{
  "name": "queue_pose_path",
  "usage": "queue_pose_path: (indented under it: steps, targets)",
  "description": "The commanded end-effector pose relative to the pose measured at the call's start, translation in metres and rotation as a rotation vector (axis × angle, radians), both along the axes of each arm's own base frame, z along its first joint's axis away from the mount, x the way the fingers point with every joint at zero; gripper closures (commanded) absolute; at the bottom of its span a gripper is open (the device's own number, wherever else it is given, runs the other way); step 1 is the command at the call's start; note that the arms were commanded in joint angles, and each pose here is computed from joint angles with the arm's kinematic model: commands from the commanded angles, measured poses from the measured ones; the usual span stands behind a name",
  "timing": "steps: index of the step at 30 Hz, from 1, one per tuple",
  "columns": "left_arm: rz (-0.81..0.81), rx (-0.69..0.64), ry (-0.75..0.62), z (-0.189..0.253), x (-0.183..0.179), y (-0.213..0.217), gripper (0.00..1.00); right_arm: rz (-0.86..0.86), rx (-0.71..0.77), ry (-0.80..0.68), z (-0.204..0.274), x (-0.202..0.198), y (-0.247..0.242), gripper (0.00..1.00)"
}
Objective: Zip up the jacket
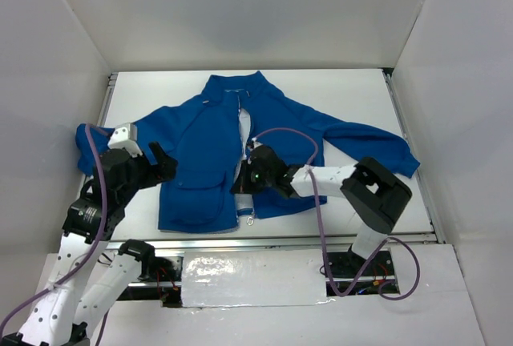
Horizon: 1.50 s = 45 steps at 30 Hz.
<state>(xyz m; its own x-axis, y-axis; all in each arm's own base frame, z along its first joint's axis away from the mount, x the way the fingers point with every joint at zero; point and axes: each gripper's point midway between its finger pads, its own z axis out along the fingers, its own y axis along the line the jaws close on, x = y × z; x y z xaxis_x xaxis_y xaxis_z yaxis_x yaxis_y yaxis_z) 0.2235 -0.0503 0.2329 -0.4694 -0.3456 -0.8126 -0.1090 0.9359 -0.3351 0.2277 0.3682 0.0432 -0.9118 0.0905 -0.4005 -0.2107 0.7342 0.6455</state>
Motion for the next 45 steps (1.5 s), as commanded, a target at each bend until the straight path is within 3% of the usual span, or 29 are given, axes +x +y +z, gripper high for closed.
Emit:
queue_pose_path:
  steps: [1,5,11,20,24,25,28,36,45]
  targets:
    - [-0.209,-0.136,-0.028,0.003,-0.004,-0.044,0.06,0.012,0.292,-0.151,0.098,0.026,0.016,1.0]
    - [-0.455,-0.331,0.061,-0.026,-0.026,-0.095,0.09,0.055,0.404,-0.168,0.133,0.033,0.022,1.0]
    - [-0.639,-0.515,0.081,-0.047,-0.041,-0.132,0.15,0.106,0.537,-0.133,0.155,0.026,0.033,1.0]
    - [-0.656,-0.511,0.115,-0.068,-0.033,-0.142,0.14,0.119,0.578,-0.075,0.151,0.015,0.039,0.98]
    - [-0.63,-0.482,0.158,-0.088,-0.029,-0.142,0.17,0.117,0.581,-0.059,0.138,0.01,0.034,0.81]
    - [-0.617,-0.472,0.172,-0.091,-0.028,-0.141,0.18,0.118,0.569,-0.053,0.132,0.008,0.033,0.65]
    - [-0.519,-0.398,0.154,-0.091,-0.02,-0.126,0.17,0.108,0.51,-0.039,0.106,0.005,0.026,0.56]
    - [-0.439,-0.356,0.106,-0.074,-0.024,-0.108,0.09,0.06,0.374,0.013,0.022,-0.007,-0.001,0.53]
    - [-0.454,-0.361,0.104,-0.071,-0.03,-0.109,0.08,0.045,0.283,0.019,-0.008,-0.02,-0.023,0.51]
